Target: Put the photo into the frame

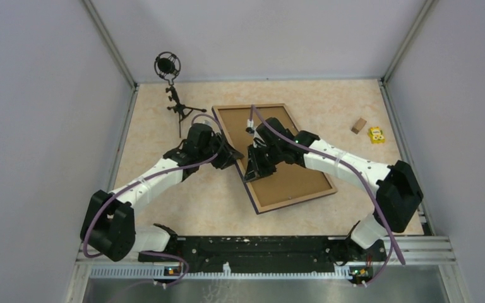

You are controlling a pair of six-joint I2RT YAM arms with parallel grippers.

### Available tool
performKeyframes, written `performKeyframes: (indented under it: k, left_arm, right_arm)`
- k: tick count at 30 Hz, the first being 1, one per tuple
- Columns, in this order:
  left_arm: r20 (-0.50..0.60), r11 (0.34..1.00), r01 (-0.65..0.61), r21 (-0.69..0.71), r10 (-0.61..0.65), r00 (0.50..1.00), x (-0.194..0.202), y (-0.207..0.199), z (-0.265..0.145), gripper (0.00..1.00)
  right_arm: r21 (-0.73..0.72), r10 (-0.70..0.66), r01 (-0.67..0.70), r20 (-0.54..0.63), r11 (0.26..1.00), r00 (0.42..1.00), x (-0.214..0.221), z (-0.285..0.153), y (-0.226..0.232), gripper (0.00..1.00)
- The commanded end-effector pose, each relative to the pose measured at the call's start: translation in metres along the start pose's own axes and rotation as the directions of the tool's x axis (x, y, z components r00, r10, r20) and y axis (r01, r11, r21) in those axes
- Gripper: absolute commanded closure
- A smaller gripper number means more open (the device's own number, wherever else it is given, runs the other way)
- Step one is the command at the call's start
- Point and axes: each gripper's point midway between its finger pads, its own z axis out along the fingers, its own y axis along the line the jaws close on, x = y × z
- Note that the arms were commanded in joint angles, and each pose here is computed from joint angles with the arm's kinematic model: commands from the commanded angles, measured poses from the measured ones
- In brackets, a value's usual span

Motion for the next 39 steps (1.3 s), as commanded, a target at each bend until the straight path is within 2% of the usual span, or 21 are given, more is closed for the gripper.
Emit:
performKeyframes:
  k: [1, 6, 7, 9, 10, 12, 14, 17, 19, 22, 24, 25, 27, 29, 30, 32, 35, 39]
  left_arm:
    - [0.026, 0.996, -0.024, 0.081, 0.022, 0.999, -0.013, -0.014, 0.0, 0.72]
    - [0.026, 0.994, -0.049, 0.094, 0.047, 0.999, -0.024, -0.017, -0.006, 0.94]
    - [0.022, 0.994, -0.052, 0.097, 0.05, 0.998, -0.026, -0.017, -0.007, 0.98]
    - [0.015, 0.993, -0.059, 0.104, 0.058, 0.998, -0.03, -0.02, -0.012, 1.0]
    - [0.016, 0.993, -0.064, 0.104, 0.062, 0.998, -0.032, -0.023, -0.015, 1.0]
    - [0.02, 0.993, -0.067, 0.101, 0.065, 0.998, -0.035, -0.025, -0.021, 1.0]
    - [0.022, 0.994, -0.058, 0.093, 0.056, 0.998, -0.038, -0.026, -0.025, 1.0]
    - [0.023, 0.997, -0.029, 0.075, 0.027, 0.999, -0.042, -0.029, -0.032, 1.0]
    - [0.004, 0.997, -0.002, 0.08, 0.001, 1.0, -0.042, -0.033, -0.035, 1.0]
    - [-0.041, 0.994, 0.042, 0.098, -0.038, 0.998, -0.041, -0.044, -0.039, 1.0]
    - [-0.066, 0.994, 0.075, 0.081, -0.07, 0.995, -0.041, -0.045, -0.041, 1.0]
    - [-0.074, 0.994, 0.086, 0.073, -0.08, 0.994, -0.041, -0.046, -0.042, 1.0]
    - [-0.085, 0.992, 0.105, 0.069, -0.099, 0.992, -0.04, -0.049, -0.044, 1.0]
    - [-0.089, 0.989, 0.128, 0.079, -0.121, 0.989, -0.04, -0.052, -0.048, 1.0]
    - [-0.089, 0.987, 0.136, 0.085, -0.128, 0.988, -0.04, -0.054, -0.05, 1.0]
    - [-0.094, 0.984, 0.153, 0.095, -0.144, 0.985, -0.04, -0.058, -0.053, 1.0]
    - [-0.099, 0.979, 0.178, 0.101, -0.168, 0.981, -0.039, -0.06, -0.057, 1.0]
    - [-0.112, 0.974, 0.197, 0.114, -0.184, 0.977, -0.038, -0.065, -0.06, 1.0]
  right_arm:
    - [-0.07, -0.156, 0.169, 0.163, 0.983, 0.974, -0.025, -0.032, 0.022, 1.0]
    - [0.099, -0.279, 0.265, 0.176, 0.959, 0.944, -0.029, -0.039, -0.01, 1.0]
    - [0.122, -0.304, 0.285, 0.175, 0.951, 0.937, -0.028, -0.043, -0.014, 0.9]
    - [0.169, -0.349, 0.32, 0.184, 0.932, 0.919, -0.025, -0.055, -0.022, 0.5]
    - [0.188, -0.376, 0.341, 0.196, 0.921, 0.906, -0.023, -0.062, -0.025, 0.36]
    - [0.208, -0.439, 0.396, 0.228, 0.894, 0.869, -0.02, -0.08, -0.026, 0.22]
    - [0.224, -0.516, 0.468, 0.267, 0.855, 0.814, -0.018, -0.099, -0.021, 0.16]
    - [0.268, -0.642, 0.585, 0.384, 0.765, 0.663, -0.014, -0.126, -0.007, 0.11]
    - [0.306, -0.742, 0.688, 0.421, 0.658, 0.522, -0.004, -0.129, -0.003, 0.09]
    - [0.348, -0.857, 0.812, 0.402, 0.468, 0.322, 0.015, -0.125, -0.005, 0.08]
    - [0.347, -0.895, 0.868, 0.394, 0.355, 0.208, 0.028, -0.123, -0.003, 0.06]
    - [0.341, -0.911, 0.9, 0.393, 0.272, 0.126, 0.038, -0.122, -0.001, 0.02]
    - [0.378, -0.914, 0.918, 0.402, 0.12, -0.046, 0.053, -0.121, 0.004, 0.01]
    - [0.424, -0.894, 0.905, 0.42, 0.04, -0.158, 0.066, -0.115, 0.003, 0.01]
    - [0.443, -0.881, 0.896, 0.434, 0.026, -0.189, 0.068, -0.114, 0.004, 0.01]
    - [0.497, -0.874, 0.867, 0.441, 0.046, -0.206, 0.062, -0.114, 0.004, 0.01]
    - [0.514, -0.904, 0.856, 0.39, 0.055, -0.176, 0.053, -0.104, 0.002, 0.01]
    - [0.63, -0.942, 0.772, 0.301, 0.082, -0.146, 0.034, -0.089, -0.009, 0.01]
